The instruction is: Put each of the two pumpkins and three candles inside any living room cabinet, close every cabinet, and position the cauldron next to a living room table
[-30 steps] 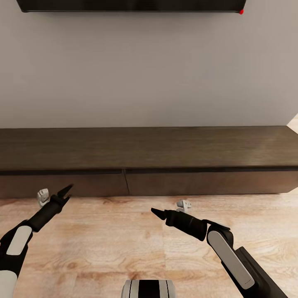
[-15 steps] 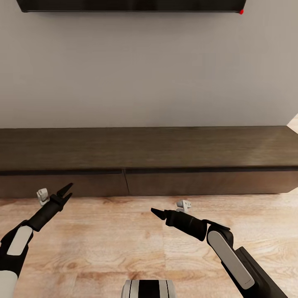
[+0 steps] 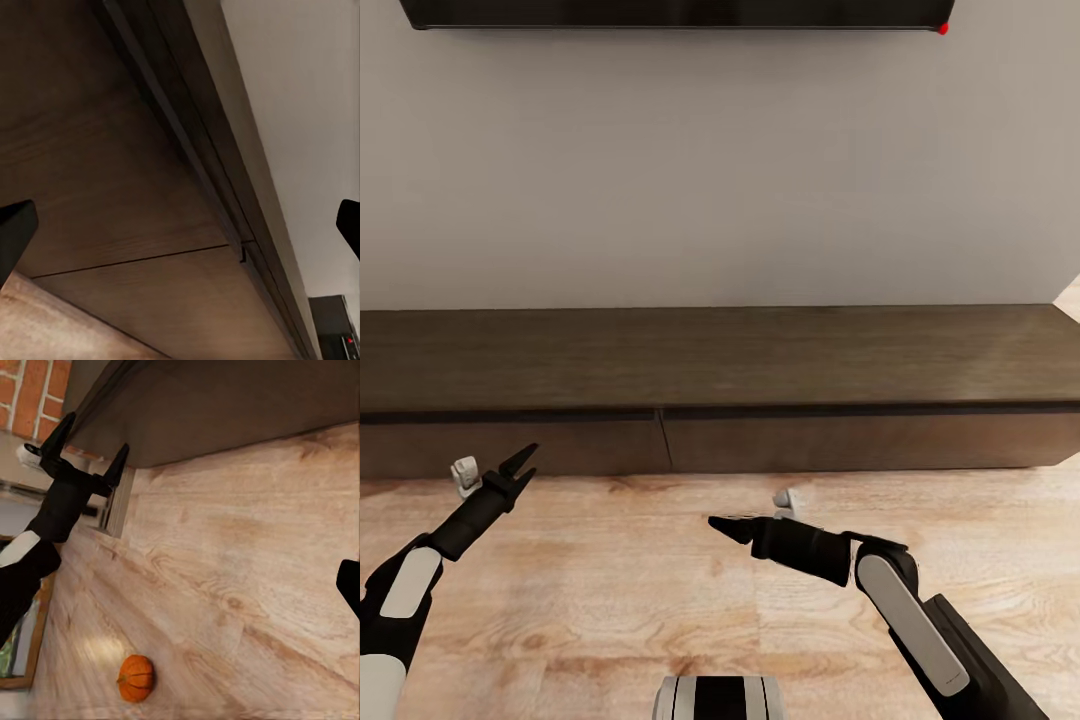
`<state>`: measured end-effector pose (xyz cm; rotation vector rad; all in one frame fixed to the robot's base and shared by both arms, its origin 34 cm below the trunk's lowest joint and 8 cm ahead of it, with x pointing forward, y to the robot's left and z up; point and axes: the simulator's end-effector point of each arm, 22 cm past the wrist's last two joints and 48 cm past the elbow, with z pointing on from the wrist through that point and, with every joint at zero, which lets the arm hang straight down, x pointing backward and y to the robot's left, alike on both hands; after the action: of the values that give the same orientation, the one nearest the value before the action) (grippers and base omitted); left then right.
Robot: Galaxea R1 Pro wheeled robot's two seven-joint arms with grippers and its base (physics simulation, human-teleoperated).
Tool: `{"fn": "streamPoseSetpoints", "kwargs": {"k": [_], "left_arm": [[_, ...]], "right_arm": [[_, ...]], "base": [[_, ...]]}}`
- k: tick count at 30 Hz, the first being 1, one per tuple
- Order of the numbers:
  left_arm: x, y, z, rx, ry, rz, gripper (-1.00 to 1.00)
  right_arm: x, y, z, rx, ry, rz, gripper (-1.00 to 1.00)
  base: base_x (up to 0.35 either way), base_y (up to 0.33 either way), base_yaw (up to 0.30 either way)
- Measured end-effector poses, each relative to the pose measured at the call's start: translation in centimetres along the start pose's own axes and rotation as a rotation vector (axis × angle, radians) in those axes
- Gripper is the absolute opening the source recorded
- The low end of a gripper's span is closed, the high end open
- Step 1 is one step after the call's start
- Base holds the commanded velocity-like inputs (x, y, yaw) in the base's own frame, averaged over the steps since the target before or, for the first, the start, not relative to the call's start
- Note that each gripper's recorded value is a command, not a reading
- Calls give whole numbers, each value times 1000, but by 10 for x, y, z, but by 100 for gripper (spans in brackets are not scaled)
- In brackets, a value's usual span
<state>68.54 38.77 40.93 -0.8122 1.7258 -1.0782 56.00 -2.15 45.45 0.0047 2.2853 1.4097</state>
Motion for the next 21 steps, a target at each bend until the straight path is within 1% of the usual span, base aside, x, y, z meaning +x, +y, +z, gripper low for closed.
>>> {"fn": "streamPoseSetpoints", "kwargs": {"k": [3, 5, 9, 16, 19, 21], "left_arm": [[-1, 0, 0, 1, -1, 1, 100], [-1, -1, 0, 3, 0, 1, 100], [0, -2, 0, 7, 2, 1, 100], [0, -1, 0, 5, 1, -1, 100], [-11, 0, -5, 5, -33, -10, 100], [-15, 0, -7, 6, -42, -12, 100]], "right_arm": [[17, 20, 9, -58, 75, 38, 100], [23, 31, 13, -83, 95, 53, 100], [26, 41, 19, -108, 108, 66, 100], [27, 43, 19, -115, 114, 71, 100], [27, 44, 19, -116, 114, 71, 100], [27, 45, 20, -118, 114, 71, 100]], "base": [[0, 0, 0], [0, 0, 0], [0, 0, 0], [0, 0, 0], [102, 17, 0], [140, 13, 0]]}}
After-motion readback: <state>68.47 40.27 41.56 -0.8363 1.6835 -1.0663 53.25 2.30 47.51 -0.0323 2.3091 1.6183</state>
